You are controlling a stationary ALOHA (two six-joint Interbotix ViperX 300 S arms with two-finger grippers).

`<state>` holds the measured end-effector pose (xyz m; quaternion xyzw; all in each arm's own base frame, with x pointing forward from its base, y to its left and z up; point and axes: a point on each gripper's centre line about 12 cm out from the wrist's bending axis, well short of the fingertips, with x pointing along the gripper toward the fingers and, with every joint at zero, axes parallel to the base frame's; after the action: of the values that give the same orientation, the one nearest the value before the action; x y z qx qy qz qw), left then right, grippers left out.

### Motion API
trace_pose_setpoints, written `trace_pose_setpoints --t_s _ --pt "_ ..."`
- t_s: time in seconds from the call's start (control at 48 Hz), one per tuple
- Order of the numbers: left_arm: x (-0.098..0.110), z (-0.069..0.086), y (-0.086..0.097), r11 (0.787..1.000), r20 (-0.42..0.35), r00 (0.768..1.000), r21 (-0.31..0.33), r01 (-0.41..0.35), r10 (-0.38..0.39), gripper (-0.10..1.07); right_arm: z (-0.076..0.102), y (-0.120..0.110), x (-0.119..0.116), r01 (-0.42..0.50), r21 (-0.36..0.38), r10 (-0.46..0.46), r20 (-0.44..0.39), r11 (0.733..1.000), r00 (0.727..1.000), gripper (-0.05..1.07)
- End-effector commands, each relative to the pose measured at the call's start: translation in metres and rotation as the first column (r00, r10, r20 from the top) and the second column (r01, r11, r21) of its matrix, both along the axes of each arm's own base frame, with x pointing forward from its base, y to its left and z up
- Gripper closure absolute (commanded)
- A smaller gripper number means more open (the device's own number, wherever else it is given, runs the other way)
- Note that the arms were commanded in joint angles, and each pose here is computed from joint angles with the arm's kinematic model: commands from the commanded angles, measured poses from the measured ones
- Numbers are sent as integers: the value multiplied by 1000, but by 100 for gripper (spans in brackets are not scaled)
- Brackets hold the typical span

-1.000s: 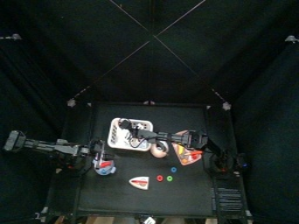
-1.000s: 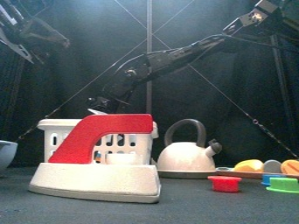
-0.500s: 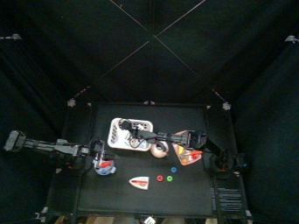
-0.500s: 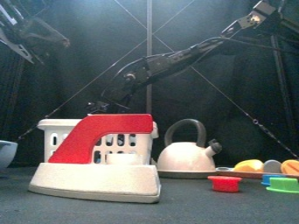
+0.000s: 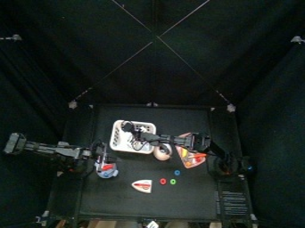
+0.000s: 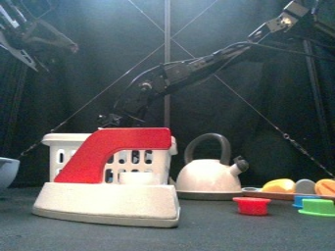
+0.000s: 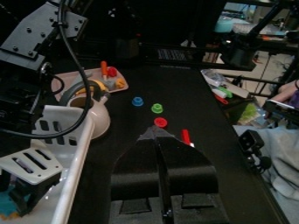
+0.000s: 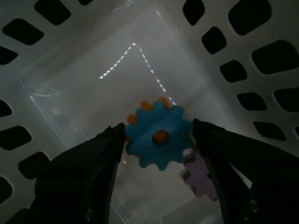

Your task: Place gears in basket

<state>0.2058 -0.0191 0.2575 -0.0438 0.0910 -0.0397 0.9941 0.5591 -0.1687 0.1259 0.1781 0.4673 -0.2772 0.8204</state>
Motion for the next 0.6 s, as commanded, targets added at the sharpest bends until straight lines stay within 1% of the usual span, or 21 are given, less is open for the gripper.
trace_pose_setpoints --t_s 0.0,0.354,0.583 --pt "2 6 0 1000 18 1000 0 -2 2 100 30 -6 5 5 -19 -4 66 1000 998 8" --pt "2 6 0 1000 19 1000 1 -1 1 100 39 -5 6 5 -32 -4 49 999 999 8" --pt "2 6 1 1000 20 1000 -2 -7 7 100 41 -5 4 5 -43 -3 32 999 999 8"
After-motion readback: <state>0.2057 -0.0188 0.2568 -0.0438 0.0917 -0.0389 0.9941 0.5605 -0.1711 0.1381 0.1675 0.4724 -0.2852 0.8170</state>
